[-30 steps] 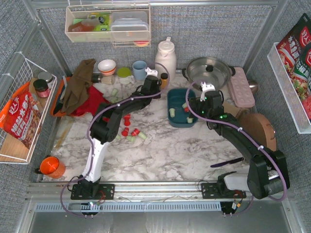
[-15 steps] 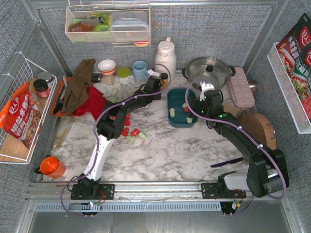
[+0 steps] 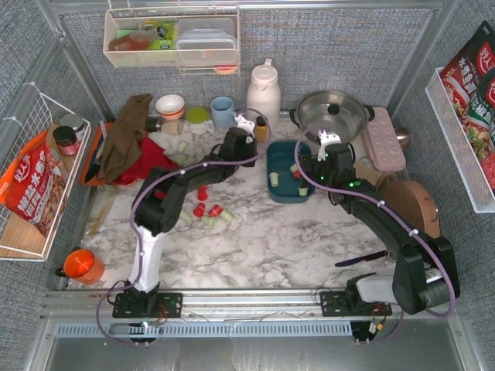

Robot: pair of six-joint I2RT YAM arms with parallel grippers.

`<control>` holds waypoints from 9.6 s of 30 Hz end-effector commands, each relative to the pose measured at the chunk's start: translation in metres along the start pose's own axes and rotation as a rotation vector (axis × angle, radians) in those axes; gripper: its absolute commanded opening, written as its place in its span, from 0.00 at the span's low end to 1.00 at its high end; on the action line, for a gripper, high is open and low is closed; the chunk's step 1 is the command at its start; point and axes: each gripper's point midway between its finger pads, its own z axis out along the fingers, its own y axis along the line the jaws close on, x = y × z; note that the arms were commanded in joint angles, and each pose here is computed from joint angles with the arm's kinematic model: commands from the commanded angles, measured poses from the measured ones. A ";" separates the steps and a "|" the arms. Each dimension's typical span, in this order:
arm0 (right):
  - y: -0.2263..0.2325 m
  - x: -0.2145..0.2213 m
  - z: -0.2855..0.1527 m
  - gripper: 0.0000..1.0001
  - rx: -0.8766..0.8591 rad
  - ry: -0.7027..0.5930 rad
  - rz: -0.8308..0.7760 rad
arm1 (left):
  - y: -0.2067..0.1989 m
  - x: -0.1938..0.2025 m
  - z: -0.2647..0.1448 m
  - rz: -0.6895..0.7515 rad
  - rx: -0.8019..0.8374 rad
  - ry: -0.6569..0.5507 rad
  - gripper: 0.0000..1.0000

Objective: Mix the coffee capsules in the storage basket

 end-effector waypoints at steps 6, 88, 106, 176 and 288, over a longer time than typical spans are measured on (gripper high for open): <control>0.001 -0.007 -0.002 0.99 -0.003 -0.013 0.003 | -0.094 -0.073 -0.078 0.163 0.356 -0.428 0.30; 0.185 0.079 -0.073 0.88 -0.593 0.028 -0.417 | 0.046 0.175 -0.205 -0.081 -0.111 0.143 0.70; 0.181 0.044 -0.094 0.88 -0.523 0.024 -0.186 | 0.007 0.119 -0.240 0.022 0.135 -0.084 0.32; 0.062 0.022 0.020 0.82 -0.120 0.030 -0.012 | 0.133 0.154 -0.278 -0.369 -0.567 -0.047 0.99; 0.003 0.022 -0.035 0.83 0.031 -0.153 0.053 | 0.040 0.042 -0.228 -0.090 -0.492 -0.126 0.72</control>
